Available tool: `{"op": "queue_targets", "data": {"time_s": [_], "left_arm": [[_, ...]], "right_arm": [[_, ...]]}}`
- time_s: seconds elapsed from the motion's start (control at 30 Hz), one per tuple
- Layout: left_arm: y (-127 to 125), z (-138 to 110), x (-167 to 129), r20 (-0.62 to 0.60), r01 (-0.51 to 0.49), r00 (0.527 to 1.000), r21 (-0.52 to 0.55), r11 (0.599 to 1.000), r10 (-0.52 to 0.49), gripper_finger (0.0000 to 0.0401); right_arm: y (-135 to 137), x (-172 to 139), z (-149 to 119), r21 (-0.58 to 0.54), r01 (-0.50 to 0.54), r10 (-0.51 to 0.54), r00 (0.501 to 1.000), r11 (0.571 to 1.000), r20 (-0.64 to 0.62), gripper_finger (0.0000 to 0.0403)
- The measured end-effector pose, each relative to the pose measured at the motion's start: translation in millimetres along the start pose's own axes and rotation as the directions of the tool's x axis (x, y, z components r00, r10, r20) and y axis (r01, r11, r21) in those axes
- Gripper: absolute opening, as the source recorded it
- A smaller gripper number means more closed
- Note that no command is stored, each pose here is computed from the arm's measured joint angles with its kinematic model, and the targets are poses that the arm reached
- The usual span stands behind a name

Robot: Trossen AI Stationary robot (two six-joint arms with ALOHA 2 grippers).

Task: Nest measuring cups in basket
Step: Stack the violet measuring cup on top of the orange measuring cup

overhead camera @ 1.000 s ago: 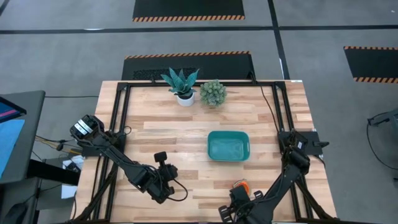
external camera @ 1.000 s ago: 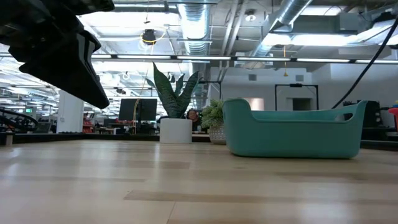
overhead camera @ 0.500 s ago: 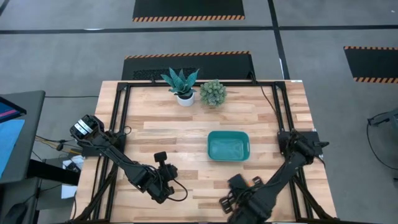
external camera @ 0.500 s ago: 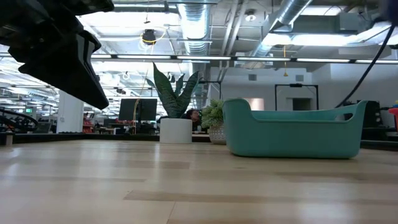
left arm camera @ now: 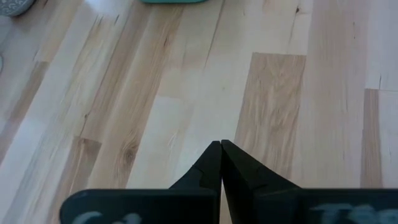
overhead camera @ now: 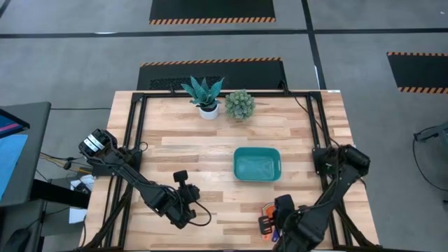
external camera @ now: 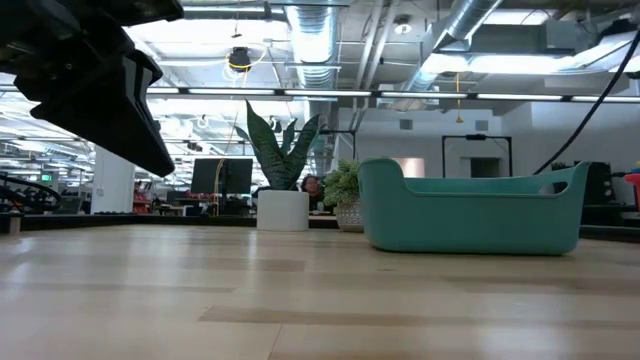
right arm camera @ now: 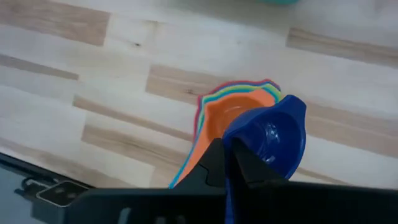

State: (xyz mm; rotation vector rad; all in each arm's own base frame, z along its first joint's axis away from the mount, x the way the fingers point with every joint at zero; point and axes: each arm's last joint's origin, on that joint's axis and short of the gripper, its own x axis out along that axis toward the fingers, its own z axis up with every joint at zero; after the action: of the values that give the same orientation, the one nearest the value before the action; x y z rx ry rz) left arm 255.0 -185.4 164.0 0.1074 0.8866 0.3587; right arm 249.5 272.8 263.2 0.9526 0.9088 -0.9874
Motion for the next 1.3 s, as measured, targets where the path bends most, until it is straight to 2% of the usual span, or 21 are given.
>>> {"op": "queue_targets", "data": {"time_s": [0.27, 0.37, 0.53, 0.77, 1.1, 1.3], "left_arm": [[-0.1, 0.1, 0.0, 0.001, 0.001, 1.000, -0.002, 1.000, -0.001, 0.0000], [0.0, 0.2, 0.1, 0.001, 0.000, 1.000, 0.002, 1.000, 0.000, 0.0000], [0.0, 0.2, 0.1, 0.002, 0.000, 1.000, 0.005, 1.000, 0.000, 0.0000], [-0.1, 0.3, 0.1, 0.002, 0.000, 1.000, 0.005, 1.000, 0.000, 0.0000], [0.0, 0.3, 0.1, 0.003, -0.001, 1.000, -0.002, 1.000, 0.001, 0.0000], [0.0, 0.3, 0.1, 0.003, -0.001, 1.000, -0.001, 1.000, 0.001, 0.0000]], "right_arm": [[7.3, 14.6, 7.4, 0.034, -0.007, 0.007, 1.000, 0.999, -0.002, 0.0005], [5.5, 20.2, 9.7, 0.028, 0.022, -0.022, 1.000, 0.999, 0.010, 0.0006], [3.2, 26.3, 4.0, 0.026, 0.034, -0.033, 0.999, 0.999, -0.036, 0.0006], [5.6, 27.1, 2.1, 0.013, 0.009, -0.008, 0.999, 1.000, -0.053, 0.0048], [5.6, 27.0, 1.8, -0.017, 0.009, -0.010, 0.998, 1.000, -0.058, 0.0065], [6.7, 28.0, 3.7, -0.110, 0.012, -0.019, 0.998, 0.994, -0.067, 0.0066]]}}
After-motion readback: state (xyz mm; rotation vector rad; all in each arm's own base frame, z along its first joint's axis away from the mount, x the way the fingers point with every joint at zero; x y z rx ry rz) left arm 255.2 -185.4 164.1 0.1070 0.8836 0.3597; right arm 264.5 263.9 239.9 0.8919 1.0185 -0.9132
